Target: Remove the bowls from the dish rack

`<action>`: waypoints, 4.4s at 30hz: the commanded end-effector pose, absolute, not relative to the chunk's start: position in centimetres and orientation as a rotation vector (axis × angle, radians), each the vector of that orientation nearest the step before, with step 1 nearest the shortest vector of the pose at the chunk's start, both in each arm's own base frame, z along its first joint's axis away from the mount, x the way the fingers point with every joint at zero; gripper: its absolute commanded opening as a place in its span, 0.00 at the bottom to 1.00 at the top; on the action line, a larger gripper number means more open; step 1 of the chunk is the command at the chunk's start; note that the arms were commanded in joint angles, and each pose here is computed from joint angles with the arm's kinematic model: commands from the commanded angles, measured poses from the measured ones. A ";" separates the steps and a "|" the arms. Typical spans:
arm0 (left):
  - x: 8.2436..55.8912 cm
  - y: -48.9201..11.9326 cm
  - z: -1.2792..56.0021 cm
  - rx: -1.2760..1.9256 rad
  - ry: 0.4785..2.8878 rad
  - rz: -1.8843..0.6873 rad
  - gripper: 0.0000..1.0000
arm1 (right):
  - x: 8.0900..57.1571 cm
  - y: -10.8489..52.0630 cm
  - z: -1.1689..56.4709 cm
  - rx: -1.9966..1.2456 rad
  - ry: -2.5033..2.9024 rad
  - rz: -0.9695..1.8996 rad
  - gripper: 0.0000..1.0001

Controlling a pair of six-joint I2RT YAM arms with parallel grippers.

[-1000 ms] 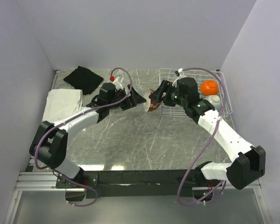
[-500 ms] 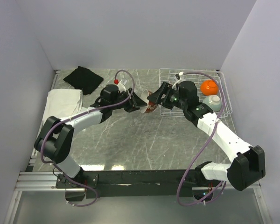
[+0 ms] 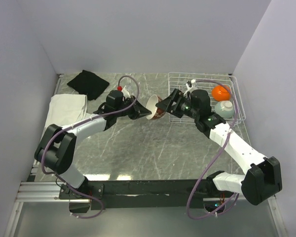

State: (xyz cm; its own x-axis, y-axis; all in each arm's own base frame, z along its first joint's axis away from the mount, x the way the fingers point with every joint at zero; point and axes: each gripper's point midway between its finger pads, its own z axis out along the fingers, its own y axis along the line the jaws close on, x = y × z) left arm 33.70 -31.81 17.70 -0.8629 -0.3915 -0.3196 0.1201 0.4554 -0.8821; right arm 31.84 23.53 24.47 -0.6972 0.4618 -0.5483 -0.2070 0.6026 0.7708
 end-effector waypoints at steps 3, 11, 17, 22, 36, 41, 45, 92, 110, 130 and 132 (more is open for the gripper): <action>34.1 -29.0 19.3 -0.160 2.164 -1.191 0.01 | 32.2 21.9 26.0 0.206 1.958 1.083 0.80; 35.6 -24.7 18.5 -0.173 2.214 -0.826 0.01 | 32.1 21.1 25.1 0.166 2.010 0.984 0.99; 37.3 -23.1 19.2 -0.147 2.218 -0.646 0.01 | 32.0 19.9 25.3 0.135 2.017 0.890 1.00; 40.3 -23.3 19.6 -0.126 2.218 -0.548 0.01 | 31.6 18.9 25.1 0.135 2.027 0.824 1.00; 46.3 -25.8 13.8 -0.098 2.349 -0.417 0.02 | 29.4 16.5 24.2 0.118 2.056 0.709 1.00; 46.8 -26.1 11.4 -0.106 2.393 -0.401 0.06 | 28.9 15.8 23.8 0.113 2.066 0.664 1.00; 46.7 -26.1 10.2 -0.108 2.415 -0.389 0.17 | 28.8 14.9 23.5 0.117 2.079 0.609 1.00; 25.9 -3.7 26.8 -0.367 1.611 -0.137 0.99 | 43.4 -5.5 18.2 0.109 2.195 -0.381 0.99; 28.2 -3.4 23.4 -0.357 1.722 0.004 0.99 | 45.5 -10.3 11.6 -0.170 2.345 -0.823 1.00; 28.5 -3.7 22.7 -0.341 1.742 0.010 0.99 | 45.9 -12.3 8.1 -0.275 2.405 -1.036 0.99; 28.6 -3.8 22.6 -0.338 1.746 0.009 0.99 | 45.9 -12.3 7.8 -0.281 2.415 -1.035 0.97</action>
State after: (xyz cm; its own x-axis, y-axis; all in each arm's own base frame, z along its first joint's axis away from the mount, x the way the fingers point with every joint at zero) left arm 28.03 -3.64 21.48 -0.2006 -0.2089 -0.9571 -0.2367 0.9584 -0.1596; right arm 44.49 -11.78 7.22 -0.8627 -0.3698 -0.3451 -0.0264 0.7143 -0.6993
